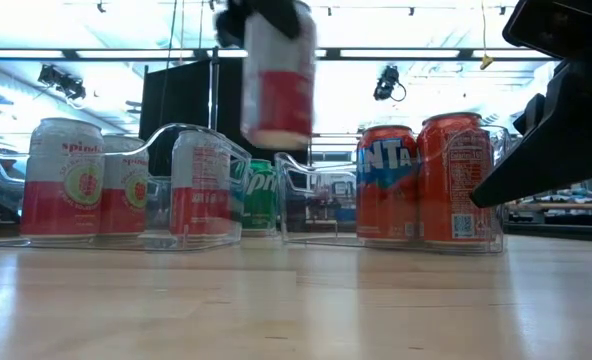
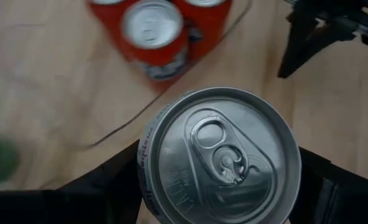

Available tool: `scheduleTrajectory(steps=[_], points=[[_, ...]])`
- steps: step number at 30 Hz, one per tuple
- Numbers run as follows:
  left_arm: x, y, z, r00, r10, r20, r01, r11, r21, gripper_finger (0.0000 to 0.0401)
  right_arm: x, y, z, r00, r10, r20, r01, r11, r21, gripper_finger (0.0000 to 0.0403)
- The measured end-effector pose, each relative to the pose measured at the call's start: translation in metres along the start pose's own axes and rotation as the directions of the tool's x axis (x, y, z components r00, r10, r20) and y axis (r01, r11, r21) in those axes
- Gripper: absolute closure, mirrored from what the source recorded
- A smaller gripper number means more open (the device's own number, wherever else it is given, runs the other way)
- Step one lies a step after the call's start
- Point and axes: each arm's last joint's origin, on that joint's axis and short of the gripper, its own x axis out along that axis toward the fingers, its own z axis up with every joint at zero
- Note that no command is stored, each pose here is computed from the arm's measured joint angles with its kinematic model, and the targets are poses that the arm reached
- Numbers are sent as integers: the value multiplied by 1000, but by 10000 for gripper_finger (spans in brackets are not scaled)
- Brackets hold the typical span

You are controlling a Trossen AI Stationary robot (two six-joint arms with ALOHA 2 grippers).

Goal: Sort soda cans
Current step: Put the pink white soda can into the bottom left transparent bin

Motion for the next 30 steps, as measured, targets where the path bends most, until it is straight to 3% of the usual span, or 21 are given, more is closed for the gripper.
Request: scheduleTrajectory(steps=[6, 13, 20, 30], points=[[-45, -1, -21, 990, 144, -2, -143, 985, -95, 114, 0, 0, 0, 1000, 1, 1, -1, 1000, 0, 402], [-62, -7, -49, 952, 290, -97, -305, 928, -215, 114, 0, 0, 0, 1000, 4, 3, -4, 1000, 6, 402], [-41, -11, -73, 941, 325, -98, -339, 902, -267, 114, 0, 1, 0, 1000, 4, 4, -4, 1000, 5, 402], [-9, -7, -99, 959, 280, -37, -272, 881, -387, 114, 0, 1, 1, 1000, 10, 9, -10, 1000, 13, 402]])
